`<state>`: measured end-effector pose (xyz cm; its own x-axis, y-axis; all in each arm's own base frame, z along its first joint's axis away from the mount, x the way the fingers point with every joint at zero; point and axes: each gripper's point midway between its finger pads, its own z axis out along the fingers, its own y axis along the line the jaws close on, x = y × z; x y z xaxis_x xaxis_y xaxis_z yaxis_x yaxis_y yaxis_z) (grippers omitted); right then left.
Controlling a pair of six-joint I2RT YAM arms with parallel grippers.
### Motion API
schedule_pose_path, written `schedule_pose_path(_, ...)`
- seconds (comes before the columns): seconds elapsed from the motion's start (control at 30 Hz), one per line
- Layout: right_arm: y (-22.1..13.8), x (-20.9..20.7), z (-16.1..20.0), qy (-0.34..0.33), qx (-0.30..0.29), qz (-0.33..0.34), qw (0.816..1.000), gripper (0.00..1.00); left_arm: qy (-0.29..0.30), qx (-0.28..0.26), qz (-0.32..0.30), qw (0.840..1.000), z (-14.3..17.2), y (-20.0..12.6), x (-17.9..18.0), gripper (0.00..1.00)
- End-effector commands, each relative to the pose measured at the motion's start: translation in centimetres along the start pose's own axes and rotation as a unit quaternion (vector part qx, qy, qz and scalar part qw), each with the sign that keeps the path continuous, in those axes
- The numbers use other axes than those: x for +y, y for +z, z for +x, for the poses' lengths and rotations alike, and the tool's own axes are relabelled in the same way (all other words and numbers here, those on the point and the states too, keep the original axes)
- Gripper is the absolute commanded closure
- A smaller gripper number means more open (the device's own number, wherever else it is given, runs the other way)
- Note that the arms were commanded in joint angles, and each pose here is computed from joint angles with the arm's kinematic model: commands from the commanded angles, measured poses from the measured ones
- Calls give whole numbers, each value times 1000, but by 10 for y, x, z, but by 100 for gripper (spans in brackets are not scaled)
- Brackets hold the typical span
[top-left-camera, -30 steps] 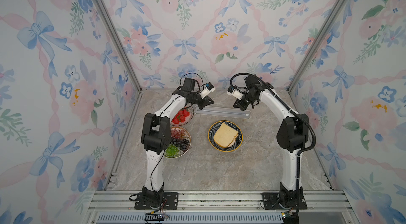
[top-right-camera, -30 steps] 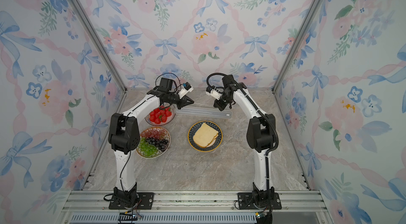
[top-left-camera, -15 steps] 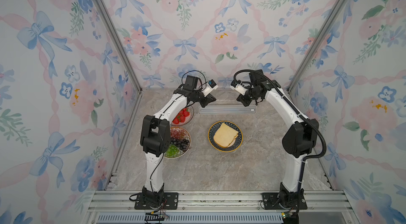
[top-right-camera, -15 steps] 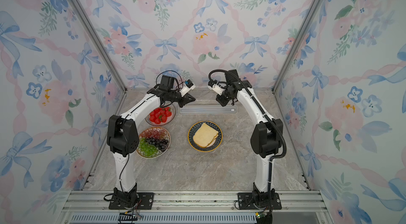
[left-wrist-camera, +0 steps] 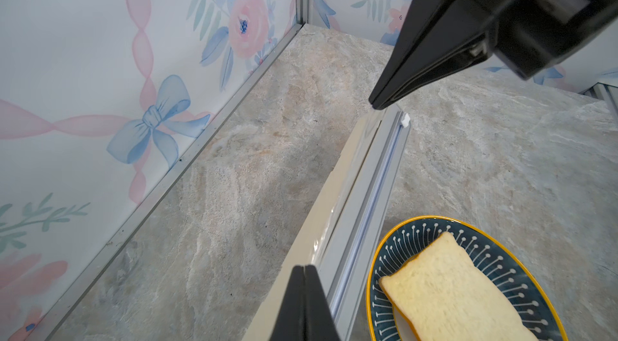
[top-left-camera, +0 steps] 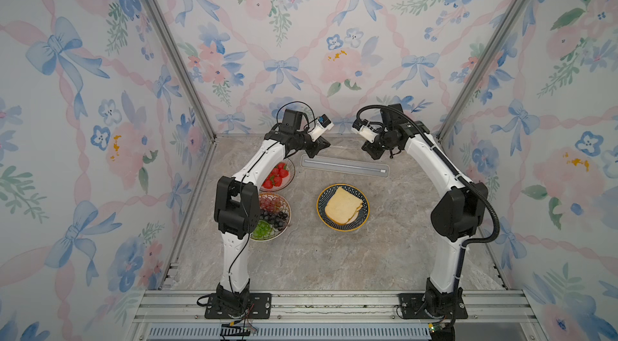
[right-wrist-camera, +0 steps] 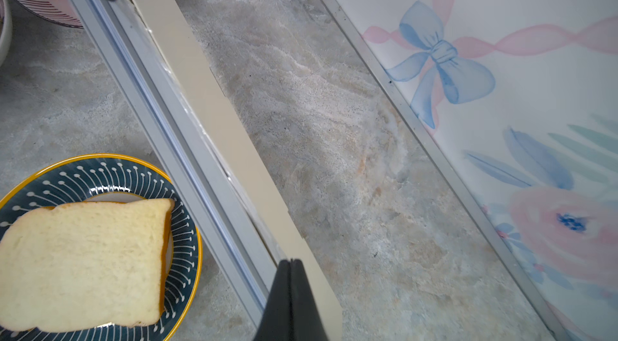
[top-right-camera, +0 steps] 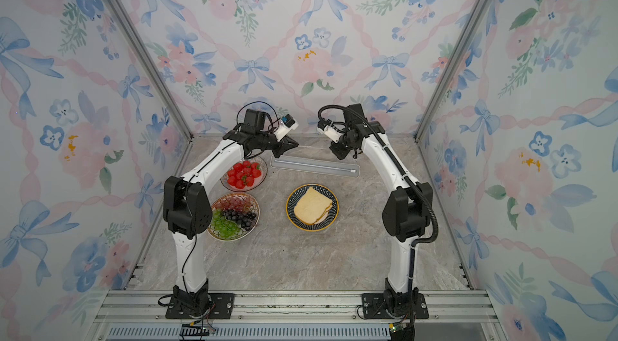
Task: Wrap the plate with plastic wrap
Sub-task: Pull the plastic wrap from the plastic wrap cutting box.
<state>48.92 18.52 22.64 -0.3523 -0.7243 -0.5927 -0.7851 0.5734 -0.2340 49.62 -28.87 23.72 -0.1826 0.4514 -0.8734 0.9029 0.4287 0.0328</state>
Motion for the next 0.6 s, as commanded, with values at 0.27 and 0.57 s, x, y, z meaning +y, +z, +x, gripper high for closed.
schedule_pose_path(0.27, -59, -30, -43, -19, -56, 90, 994, 100, 27, -49, -55, 997, -64, -33, 11, 100)
schedule_pose_path(0.57, -82, -38, -62, -32, -70, 126, 989, 100, 36, -64, -70, 995, -83, -46, 10, 100)
